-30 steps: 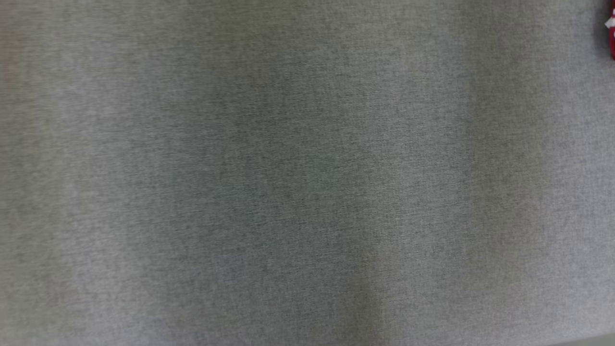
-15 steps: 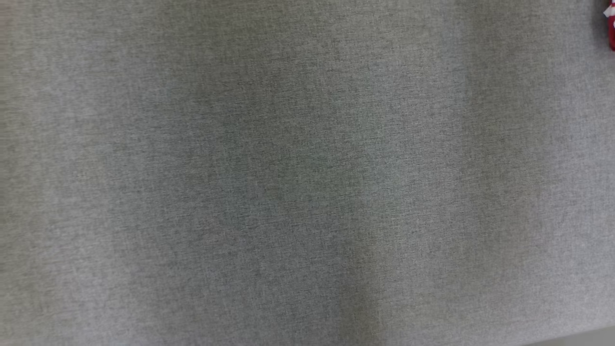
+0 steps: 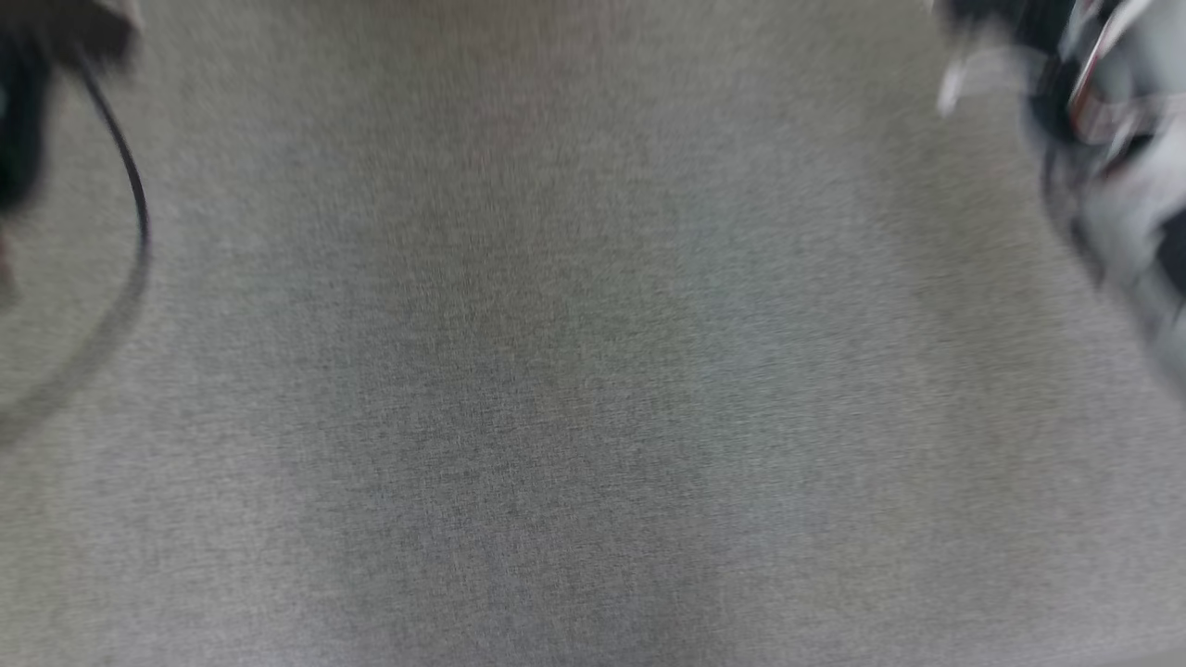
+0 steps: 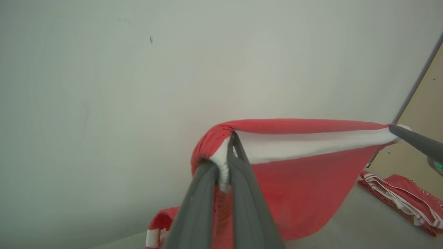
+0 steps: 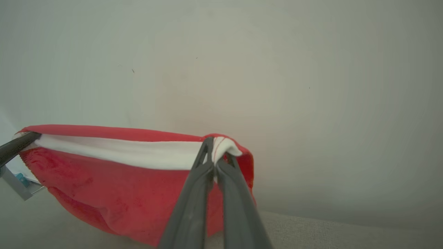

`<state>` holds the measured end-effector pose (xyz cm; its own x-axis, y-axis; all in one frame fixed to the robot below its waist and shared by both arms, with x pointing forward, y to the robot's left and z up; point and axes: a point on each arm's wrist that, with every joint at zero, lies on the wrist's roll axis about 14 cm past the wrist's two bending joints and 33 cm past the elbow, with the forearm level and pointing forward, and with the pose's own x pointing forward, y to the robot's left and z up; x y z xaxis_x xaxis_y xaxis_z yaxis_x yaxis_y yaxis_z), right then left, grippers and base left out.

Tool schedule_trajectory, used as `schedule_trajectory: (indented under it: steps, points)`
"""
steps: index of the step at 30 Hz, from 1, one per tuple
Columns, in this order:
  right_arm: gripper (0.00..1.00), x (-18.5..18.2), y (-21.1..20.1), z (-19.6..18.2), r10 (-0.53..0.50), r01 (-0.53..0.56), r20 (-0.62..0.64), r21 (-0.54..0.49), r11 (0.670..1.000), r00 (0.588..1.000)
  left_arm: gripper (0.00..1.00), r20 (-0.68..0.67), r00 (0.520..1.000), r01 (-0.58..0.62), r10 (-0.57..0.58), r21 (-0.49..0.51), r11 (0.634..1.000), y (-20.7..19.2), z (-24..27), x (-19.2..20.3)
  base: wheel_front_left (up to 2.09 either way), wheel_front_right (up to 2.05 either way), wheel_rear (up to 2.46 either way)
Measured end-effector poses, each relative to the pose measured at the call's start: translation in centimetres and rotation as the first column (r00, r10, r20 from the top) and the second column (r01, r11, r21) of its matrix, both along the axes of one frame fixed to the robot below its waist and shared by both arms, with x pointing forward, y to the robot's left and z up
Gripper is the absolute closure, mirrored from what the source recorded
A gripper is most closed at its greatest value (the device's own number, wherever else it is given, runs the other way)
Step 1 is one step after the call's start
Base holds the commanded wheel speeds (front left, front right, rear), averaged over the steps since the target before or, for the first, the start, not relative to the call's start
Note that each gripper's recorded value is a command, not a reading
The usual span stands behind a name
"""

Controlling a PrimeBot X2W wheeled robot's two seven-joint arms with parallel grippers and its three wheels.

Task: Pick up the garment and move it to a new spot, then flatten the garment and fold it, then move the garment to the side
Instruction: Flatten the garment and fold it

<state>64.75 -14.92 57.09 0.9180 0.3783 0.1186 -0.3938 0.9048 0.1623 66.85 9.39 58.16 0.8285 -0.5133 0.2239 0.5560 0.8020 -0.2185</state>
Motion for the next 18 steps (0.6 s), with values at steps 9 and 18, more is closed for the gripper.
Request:
schedule_trajectory:
  steps: [9, 18]
  points:
    - [1.0, -10.1, -2.4, -6.2, -0.004, 0.011, -0.177, 0.038, 0.999, 0.984, 1.0, -0.091, 0.992, 0.092, -0.09, 0.02, 0.996, -3.2, -5.0, -11.7, 0.0, 0.0, 0.0]
    - [1.0, -19.6, -3.4, -10.5, -0.024, 0.062, -0.333, 0.106, 0.992, 0.942, 1.0, -0.201, 0.971, 0.144, -0.127, 0.073, 0.987, -3.5, -8.7, -21.1, 0.0, 0.0, 0.0]
